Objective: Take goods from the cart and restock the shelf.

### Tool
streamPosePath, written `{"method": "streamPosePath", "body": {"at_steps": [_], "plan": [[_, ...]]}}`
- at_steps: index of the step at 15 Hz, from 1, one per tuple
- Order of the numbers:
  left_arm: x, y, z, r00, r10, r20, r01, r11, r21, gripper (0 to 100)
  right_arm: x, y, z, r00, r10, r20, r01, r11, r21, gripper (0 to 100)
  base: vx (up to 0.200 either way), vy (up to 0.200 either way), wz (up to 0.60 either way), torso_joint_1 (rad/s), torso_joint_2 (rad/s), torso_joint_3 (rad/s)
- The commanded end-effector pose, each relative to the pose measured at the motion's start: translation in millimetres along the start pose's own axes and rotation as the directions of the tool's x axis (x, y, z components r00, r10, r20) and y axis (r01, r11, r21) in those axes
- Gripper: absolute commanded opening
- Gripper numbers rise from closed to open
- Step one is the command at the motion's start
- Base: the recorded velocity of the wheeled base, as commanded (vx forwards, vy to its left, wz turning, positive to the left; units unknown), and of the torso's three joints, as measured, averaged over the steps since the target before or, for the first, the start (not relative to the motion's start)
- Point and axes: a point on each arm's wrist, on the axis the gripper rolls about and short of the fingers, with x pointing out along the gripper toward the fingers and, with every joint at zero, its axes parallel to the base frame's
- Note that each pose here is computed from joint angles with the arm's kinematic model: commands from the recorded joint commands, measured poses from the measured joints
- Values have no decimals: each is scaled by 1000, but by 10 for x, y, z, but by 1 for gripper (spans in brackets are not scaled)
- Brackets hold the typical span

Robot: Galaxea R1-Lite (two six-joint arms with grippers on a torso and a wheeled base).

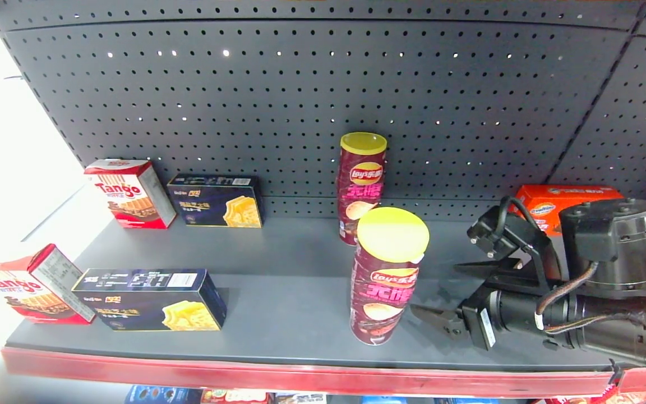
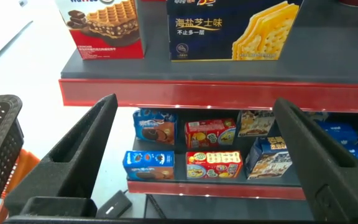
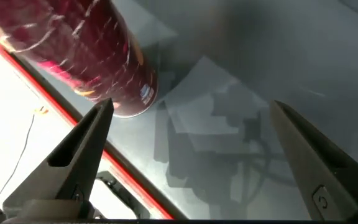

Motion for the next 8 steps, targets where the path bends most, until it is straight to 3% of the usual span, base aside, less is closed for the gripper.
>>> {"method": "streamPosePath", "body": {"at_steps": [1, 8], "plan": [[3, 0, 0, 1000, 0, -3, 0, 1000, 0, 100, 44, 2, 2, 1000, 1, -7, -1, 1000, -1, 100, 0, 0, 0, 0, 0, 0], [3, 0, 0, 1000, -1, -3, 1, 1000, 0, 100, 148, 8, -4, 1000, 4, -17, -4, 1000, -3, 100, 0, 0, 0, 0, 0, 0]]}}
